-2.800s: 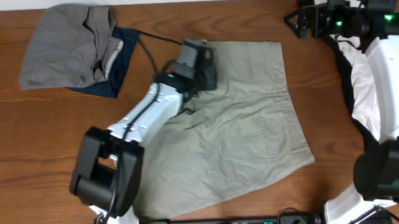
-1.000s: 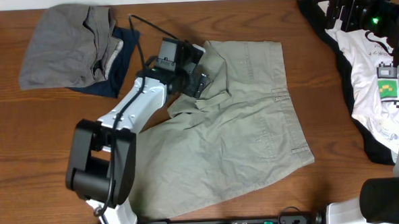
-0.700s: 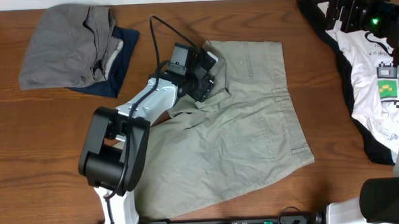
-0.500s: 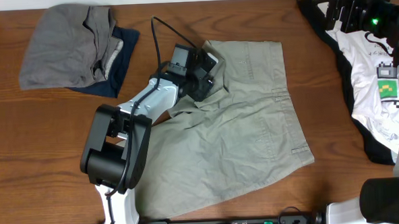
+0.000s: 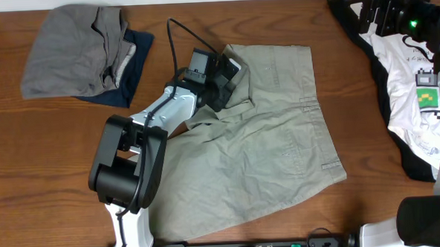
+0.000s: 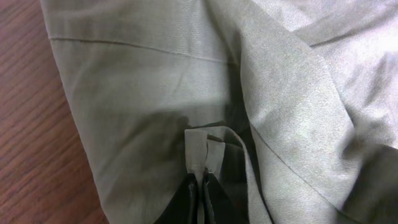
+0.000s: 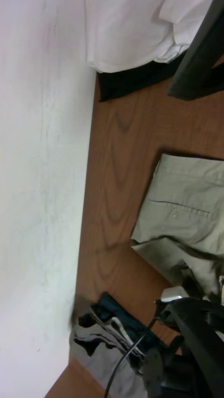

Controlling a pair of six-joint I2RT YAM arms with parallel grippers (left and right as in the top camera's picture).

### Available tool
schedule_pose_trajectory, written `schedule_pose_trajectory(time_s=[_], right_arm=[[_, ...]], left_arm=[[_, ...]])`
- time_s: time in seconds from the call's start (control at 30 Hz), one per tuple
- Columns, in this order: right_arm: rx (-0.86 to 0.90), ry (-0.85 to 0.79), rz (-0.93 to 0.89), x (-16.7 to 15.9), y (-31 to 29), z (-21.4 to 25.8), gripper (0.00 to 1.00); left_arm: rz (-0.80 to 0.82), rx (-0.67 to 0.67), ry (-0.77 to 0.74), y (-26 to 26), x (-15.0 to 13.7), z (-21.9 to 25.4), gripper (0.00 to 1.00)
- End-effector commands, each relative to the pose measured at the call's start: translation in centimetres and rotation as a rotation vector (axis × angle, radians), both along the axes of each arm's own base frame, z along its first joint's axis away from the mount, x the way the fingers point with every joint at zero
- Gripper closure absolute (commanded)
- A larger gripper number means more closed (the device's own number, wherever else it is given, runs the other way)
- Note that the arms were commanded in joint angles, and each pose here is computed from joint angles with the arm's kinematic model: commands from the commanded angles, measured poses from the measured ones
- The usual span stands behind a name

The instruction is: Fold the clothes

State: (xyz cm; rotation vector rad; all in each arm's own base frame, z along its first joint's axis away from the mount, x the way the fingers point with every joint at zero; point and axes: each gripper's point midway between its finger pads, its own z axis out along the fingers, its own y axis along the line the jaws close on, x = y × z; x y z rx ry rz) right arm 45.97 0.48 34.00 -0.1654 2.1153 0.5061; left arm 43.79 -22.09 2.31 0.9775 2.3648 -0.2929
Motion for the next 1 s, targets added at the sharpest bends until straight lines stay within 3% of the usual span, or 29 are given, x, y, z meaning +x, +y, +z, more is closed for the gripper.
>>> schedule_pose_trajectory(time_s=[0.0,0.13,0.27,0.5,0.73,0.97], right_arm=[[-0.013,-0.018,0.014,-0.2,0.1,0.5,0.01],[-0.015,-0.014,0.012,-0.2,0.1,0.4,0.01],[-0.015,-0.014,0.012,-0.2,0.1,0.4,0.01],[-0.015,-0.014,0.013,-0.2,0.1,0.4,0.01],[-0.032,-0.006,0.033,-0.5,0.4,0.1,0.01],[-0.054,0.002,0.074,-0.8,1.5,-0.4,0.01]], left_arm=[[-0.003,-0.001,0.0,0.0,0.3,-0.2,0.94],[0.136,0.029,-0.049,2.1,1.9,1.7,0.94],[0.408,0.017,-0.128,6.3,3.7,6.7,0.94],[0.696,-0.074,-0.079,13.0,1.3,12.7,0.94],[0.927,-0.016,0.159,18.7,-3.4,9.6,0.94],[1.012,0.081,0.354,20.7,-7.3,4.8,0.94]])
